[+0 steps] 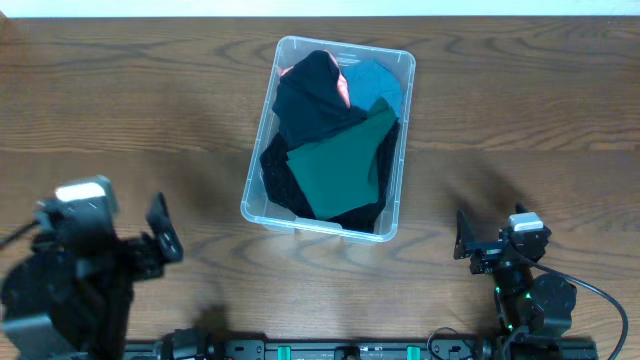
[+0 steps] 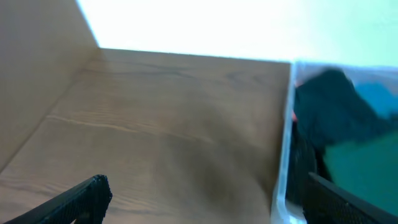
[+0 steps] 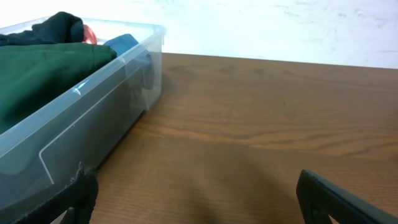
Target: Pack container
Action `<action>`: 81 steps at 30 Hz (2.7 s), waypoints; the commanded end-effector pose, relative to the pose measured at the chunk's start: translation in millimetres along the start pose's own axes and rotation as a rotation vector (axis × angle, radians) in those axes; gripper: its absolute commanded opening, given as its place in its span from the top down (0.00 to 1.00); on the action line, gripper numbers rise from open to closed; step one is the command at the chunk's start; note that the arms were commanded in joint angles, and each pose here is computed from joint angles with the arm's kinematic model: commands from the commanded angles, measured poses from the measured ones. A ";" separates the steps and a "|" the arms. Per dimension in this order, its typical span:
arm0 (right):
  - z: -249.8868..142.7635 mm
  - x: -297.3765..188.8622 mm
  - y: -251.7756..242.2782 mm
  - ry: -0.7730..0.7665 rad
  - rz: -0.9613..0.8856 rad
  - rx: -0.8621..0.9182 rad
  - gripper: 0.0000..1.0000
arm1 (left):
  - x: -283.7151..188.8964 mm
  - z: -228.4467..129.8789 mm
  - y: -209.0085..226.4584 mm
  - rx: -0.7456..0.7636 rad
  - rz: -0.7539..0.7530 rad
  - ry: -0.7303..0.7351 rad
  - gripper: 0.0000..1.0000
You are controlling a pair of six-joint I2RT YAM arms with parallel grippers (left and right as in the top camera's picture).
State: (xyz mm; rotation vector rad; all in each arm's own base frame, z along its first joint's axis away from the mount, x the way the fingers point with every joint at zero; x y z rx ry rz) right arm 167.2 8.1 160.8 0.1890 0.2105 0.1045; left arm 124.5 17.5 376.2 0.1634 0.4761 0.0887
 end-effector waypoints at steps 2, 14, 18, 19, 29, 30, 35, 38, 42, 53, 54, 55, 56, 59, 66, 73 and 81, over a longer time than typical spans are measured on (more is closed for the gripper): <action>0.0 -0.4 -0.5 -0.006 0.000 0.014 0.01 | 12.7 -32.1 -16.9 0.089 -0.099 -0.013 0.02; 0.0 -0.4 -0.5 -0.006 0.000 0.014 0.01 | 91.9 -124.9 -37.9 -0.007 -0.103 -0.103 0.02; 0.0 -0.4 -0.5 -0.006 0.000 0.014 0.01 | 108.0 -148.3 -46.3 -0.018 -0.135 -0.101 0.02; 0.0 -0.4 -0.5 -0.006 0.000 0.014 0.01 | 111.0 -154.4 -48.8 -0.017 -0.145 -0.100 0.02; 0.0 -0.4 -0.5 -0.006 0.000 0.014 0.01 | 119.8 -179.8 -59.1 -0.012 -0.173 -0.130 0.02; 0.0 -0.4 -0.5 -0.006 0.000 0.014 0.01 | 120.7 -181.3 -59.8 -0.012 -0.177 -0.126 0.02; 0.0 -0.4 -0.5 -0.006 0.000 0.014 0.01 | 126.3 -190.5 -62.3 -0.012 -0.185 -0.099 0.02; 0.0 -0.4 -0.5 -0.006 0.000 0.014 0.01 | 128.1 -198.1 -63.7 -0.014 -0.191 -0.061 0.02; 0.0 -0.4 -0.5 -0.006 0.000 0.014 0.01 | 128.2 -202.5 -64.5 -0.015 -0.196 -0.036 0.02; 0.0 -0.4 -0.5 -0.006 0.000 0.014 0.01 | 128.2 -202.5 -64.5 -0.015 -0.196 -0.036 0.02; 0.0 -0.4 -0.5 -0.006 0.000 0.014 0.01 | 128.2 -202.5 -64.5 -0.015 -0.196 -0.036 0.02; 0.0 -0.4 -0.5 -0.006 0.000 0.014 0.01 | 128.2 -202.5 -64.5 -0.015 -0.196 -0.036 0.02; 0.0 -0.4 -0.5 -0.006 0.000 0.014 0.01 | 128.2 -202.5 -64.5 -0.015 -0.196 -0.036 0.02; 0.0 -0.4 -0.5 -0.006 0.000 0.014 0.01 | 128.2 -202.5 -64.5 -0.015 -0.196 -0.036 0.02; 0.0 -0.4 -0.5 -0.006 0.000 0.014 0.01 | 128.2 -202.5 -64.5 -0.015 -0.196 -0.036 0.02; 0.0 -0.4 -0.5 -0.006 0.000 0.014 0.01 | 128.2 -202.5 -64.5 -0.015 -0.196 -0.036 0.02; 0.0 -0.4 -0.5 -0.006 0.000 0.014 0.01 | 128.2 -202.5 -64.5 -0.015 -0.196 -0.036 0.02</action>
Point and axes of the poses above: each gripper's point midway between its finger pads, its own x axis out along the fingers, its own y axis along the line the jaws close on, z = x × y, the point moved 7 cm from there along -x, back along the fingers, and after that the axes turned 10 degrees about x, right-handed, at the moved point
